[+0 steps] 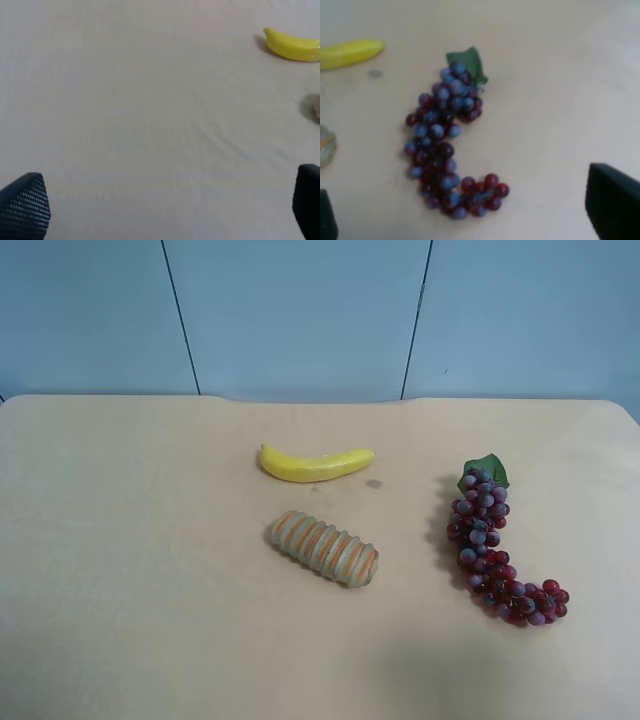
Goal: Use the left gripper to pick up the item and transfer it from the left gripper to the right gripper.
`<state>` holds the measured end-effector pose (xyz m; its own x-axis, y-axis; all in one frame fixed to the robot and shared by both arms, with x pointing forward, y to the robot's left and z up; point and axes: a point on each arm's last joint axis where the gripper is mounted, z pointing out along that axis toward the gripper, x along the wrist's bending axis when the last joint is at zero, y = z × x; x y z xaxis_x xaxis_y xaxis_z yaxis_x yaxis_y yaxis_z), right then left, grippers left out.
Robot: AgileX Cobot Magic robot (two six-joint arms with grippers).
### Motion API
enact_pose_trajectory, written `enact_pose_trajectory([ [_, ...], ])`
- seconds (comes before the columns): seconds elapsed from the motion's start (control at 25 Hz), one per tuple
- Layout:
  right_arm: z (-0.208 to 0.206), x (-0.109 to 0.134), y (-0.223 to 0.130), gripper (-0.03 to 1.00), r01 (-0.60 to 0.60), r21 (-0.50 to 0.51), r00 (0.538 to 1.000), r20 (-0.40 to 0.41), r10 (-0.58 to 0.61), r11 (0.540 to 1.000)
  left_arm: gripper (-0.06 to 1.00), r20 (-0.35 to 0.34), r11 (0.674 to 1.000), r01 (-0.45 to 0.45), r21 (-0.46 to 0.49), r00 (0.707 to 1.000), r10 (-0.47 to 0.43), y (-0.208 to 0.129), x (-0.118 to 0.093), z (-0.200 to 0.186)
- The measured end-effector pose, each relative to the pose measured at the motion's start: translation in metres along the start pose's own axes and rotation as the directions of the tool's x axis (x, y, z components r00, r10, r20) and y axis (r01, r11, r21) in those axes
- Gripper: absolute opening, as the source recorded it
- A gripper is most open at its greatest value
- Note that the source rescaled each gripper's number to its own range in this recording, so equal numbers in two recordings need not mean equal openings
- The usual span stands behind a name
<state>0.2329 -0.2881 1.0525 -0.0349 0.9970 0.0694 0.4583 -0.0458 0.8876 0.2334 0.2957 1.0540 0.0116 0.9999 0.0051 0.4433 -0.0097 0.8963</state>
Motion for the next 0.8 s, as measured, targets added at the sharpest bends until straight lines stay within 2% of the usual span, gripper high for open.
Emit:
enact_pose_trajectory([
  [0.16,0.0016,-0.0033,-0.0011,1.0,-0.032,0.003,0.999,0.035,0.031,0.999,1.0,0.0,1.0,0.0,0.0,1.0,0.0,0.0,0.0,0.0],
  [0.8,0.0016,-0.0035,-0.0012,1.0,-0.044,0.003,0.998,0.037,0.044,0.999,1.0,0.0,1.0,0.0,0.0,1.0,0.0,0.0,0.0,0.0],
])
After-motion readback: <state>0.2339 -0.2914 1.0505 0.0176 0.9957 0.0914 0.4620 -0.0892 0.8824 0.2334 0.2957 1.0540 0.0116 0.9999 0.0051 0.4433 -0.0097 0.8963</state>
